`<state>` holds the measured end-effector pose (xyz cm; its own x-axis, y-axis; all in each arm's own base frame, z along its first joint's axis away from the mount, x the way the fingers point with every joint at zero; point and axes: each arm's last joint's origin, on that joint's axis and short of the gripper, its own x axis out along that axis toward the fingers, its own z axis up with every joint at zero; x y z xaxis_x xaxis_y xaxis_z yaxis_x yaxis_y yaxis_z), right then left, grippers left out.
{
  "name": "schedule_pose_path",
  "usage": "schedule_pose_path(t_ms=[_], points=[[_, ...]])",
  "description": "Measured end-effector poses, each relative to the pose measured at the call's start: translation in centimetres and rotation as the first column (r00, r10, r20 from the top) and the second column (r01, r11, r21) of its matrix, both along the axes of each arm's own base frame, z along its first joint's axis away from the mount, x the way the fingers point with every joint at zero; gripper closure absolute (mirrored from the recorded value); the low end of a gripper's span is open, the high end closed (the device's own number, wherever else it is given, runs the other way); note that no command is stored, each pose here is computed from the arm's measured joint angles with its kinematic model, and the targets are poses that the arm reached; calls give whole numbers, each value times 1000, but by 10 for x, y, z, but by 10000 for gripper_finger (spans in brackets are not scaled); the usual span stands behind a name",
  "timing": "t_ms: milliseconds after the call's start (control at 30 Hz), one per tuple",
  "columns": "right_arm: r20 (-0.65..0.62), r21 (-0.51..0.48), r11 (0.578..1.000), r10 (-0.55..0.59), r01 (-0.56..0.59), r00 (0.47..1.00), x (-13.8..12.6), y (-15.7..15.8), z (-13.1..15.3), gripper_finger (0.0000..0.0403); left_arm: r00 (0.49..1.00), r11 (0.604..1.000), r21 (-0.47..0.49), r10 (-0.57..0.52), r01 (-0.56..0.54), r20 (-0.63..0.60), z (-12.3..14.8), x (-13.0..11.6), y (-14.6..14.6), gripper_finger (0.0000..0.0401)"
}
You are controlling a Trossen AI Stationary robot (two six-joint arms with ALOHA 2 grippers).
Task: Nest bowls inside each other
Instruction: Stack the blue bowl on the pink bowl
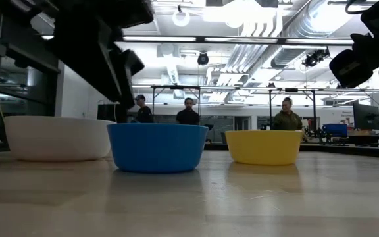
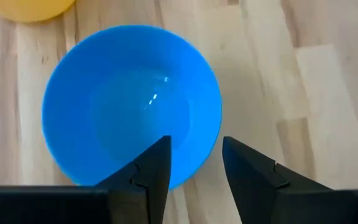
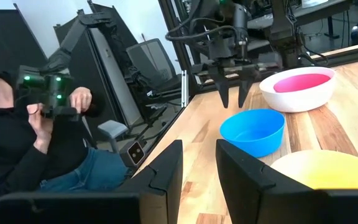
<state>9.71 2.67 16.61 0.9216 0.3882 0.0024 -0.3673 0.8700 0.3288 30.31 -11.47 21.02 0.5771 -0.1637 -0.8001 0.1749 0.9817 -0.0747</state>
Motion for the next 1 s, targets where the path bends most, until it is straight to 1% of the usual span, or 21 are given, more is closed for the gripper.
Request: schedule_pose_path(t_ms=[100,167,300,400,467,533,667,800,933,1000], points=[[0,0,1000,1,-1,1000,0,0,0,312,999,999,29,-14,16,-46,10,12,-5,256],[0,0,1000,0,0,1000,0,0,0,312,992,998,61,-10,17,-123,9,15,-6,256],[0,0,1000,1,-1,1000,0,0,0,312,985,997,80,-9,23,-174,5,30,-12,256],[0,0,1000,1,-1,1000,0,0,0,312,984,997,72,-22,35,-175,0,42,-17,256],[0,0,1000,0,0,1000,0,0,0,312,981,996,75,-28,43,-193,-1,46,-18,256],[0,0,1000,0,0,1000,0,0,0,312,986,997,65,-30,42,-166,1,52,-21,256],[0,0,1000,0,0,1000,0,0,0,312,984,997,67,-30,43,-178,-3,56,-22,256],[0,0,1000,1,-1,1000,0,0,0,312,983,998,52,-16,26,-181,-2,57,-23,256],[0,0,1000,1,-1,1000,0,0,0,312,979,998,52,-12,23,-204,-7,57,-23,256],[0,0,1000,0,0,1000,0,0,0,312,977,999,34,-6,13,-213,-7,56,-24,256]])
